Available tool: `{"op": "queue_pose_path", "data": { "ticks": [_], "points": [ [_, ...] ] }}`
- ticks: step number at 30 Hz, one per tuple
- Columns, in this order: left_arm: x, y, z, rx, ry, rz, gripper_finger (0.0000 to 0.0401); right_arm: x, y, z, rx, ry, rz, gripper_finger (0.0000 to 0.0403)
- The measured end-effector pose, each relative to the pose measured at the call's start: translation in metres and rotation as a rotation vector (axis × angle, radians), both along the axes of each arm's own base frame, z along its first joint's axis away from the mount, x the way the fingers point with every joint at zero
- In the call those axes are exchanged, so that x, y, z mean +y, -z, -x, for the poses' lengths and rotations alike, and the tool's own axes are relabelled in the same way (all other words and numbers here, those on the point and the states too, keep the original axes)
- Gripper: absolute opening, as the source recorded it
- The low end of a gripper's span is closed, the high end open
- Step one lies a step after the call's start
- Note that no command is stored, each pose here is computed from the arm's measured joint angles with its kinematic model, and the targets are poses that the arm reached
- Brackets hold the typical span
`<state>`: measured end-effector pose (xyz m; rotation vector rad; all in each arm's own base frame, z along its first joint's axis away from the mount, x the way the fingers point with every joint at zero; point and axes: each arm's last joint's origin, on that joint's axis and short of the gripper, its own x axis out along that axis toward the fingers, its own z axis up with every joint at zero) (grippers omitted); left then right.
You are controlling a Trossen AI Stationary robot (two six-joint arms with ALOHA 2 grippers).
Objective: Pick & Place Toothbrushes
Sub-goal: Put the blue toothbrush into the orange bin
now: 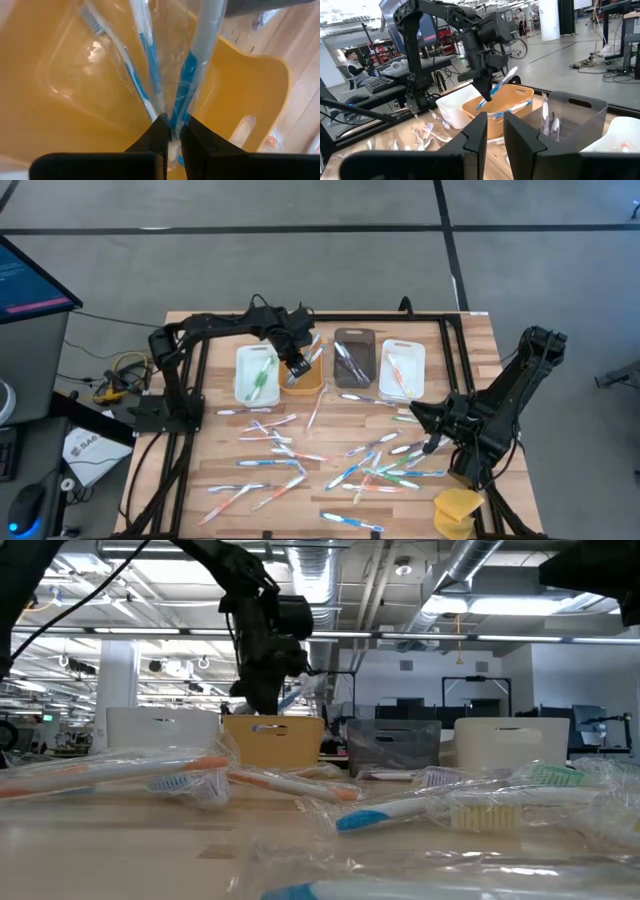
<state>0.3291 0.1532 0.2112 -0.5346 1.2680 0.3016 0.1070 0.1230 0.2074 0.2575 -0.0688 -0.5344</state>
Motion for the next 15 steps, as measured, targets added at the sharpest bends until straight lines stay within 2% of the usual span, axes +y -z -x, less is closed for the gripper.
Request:
{"op": "queue_pose_path", "data": {
  "ticks": [15],
  "points": [
    [0.0079, 0.0067, 0.0016, 0.015, -0.039, 0.013, 0.0047, 0.0018, 0.0001, -0.0012, -0.002, 0.001, -0.003, 0.0058]
  ]
}}
